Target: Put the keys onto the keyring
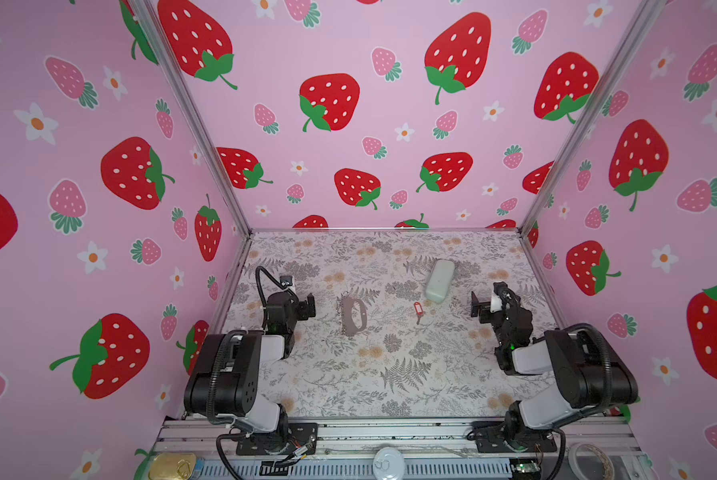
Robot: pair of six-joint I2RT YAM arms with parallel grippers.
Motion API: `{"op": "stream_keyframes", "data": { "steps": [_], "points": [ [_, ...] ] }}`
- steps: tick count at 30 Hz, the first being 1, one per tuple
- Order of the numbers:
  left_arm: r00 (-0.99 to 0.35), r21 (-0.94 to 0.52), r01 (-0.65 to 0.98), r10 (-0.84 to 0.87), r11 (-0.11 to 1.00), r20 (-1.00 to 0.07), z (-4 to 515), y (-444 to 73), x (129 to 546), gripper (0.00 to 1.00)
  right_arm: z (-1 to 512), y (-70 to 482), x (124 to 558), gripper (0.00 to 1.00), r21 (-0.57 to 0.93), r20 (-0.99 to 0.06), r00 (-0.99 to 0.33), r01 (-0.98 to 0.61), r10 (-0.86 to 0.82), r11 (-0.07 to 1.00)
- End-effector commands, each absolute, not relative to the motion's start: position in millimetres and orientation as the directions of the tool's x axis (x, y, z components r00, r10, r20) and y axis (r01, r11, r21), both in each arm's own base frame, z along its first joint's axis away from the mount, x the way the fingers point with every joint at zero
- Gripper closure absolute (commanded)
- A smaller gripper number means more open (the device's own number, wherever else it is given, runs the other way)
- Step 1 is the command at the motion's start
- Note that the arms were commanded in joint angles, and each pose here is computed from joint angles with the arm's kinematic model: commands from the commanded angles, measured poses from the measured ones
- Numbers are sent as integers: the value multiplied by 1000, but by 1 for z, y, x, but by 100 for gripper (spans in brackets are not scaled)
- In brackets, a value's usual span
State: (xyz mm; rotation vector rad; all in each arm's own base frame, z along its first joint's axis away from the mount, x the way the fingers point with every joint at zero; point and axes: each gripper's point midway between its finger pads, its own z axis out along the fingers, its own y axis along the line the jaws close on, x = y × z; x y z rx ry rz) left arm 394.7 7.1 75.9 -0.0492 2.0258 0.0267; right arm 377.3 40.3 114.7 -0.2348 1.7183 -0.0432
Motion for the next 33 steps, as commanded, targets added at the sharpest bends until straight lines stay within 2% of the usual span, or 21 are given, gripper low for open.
{"op": "stream_keyframes", "data": {
  "steps": [1, 29, 33],
  "points": [
    [-421, -11, -42, -28, 999, -907, 84, 7, 404, 1, 121, 38, 382, 1, -145, -979, -127, -119, -160, 982],
    [-416, -6, -43, -24, 999, -909, 85, 7, 404, 1, 121, 37, 381, 1, -140, -980, -129, -115, -154, 984],
    [-417, -8, -42, -25, 999, -908, 100, 7, 403, 3, 136, 36, 371, 1, -139, -986, -78, -112, -148, 984]
  ]
}}
